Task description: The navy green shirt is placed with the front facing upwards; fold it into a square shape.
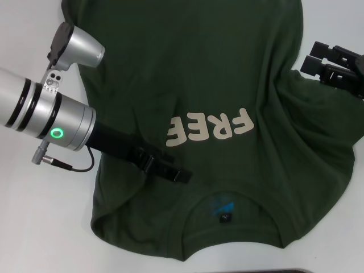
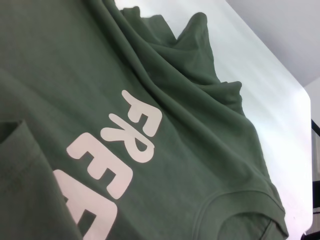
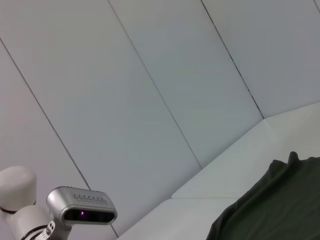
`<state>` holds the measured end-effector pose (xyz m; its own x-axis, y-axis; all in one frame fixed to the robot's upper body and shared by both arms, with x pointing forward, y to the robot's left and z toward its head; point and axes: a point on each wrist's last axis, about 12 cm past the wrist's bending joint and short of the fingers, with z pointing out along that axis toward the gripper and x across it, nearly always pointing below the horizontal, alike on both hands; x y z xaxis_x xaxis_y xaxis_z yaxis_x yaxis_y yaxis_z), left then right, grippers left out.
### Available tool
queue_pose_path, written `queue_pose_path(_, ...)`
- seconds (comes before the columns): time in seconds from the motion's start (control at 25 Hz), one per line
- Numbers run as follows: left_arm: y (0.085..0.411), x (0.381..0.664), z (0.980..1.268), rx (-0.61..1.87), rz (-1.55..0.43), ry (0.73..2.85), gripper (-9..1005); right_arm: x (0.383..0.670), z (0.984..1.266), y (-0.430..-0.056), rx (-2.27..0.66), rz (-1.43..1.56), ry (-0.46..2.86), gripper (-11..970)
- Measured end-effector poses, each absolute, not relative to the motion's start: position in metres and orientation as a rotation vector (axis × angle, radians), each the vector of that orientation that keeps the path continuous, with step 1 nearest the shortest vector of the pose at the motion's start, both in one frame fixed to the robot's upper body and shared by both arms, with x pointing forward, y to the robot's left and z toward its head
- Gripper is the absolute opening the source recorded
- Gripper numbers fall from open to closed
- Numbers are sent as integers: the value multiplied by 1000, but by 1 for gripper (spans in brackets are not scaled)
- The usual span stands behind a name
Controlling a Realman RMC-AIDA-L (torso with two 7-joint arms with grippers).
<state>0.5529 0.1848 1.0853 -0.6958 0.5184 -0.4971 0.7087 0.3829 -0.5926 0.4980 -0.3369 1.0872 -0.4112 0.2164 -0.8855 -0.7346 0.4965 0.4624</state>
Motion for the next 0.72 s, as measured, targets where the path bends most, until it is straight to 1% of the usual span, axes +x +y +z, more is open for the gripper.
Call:
queue_pose_path(0.28,188,557,1090,1079,-1187,2373,711,498,1087,-337,-446,1122,1683,911)
queue_pose_path(0.72,197,574,1089,967,-1022,2379,709,497,1085,-336,-447,1114,1681,912)
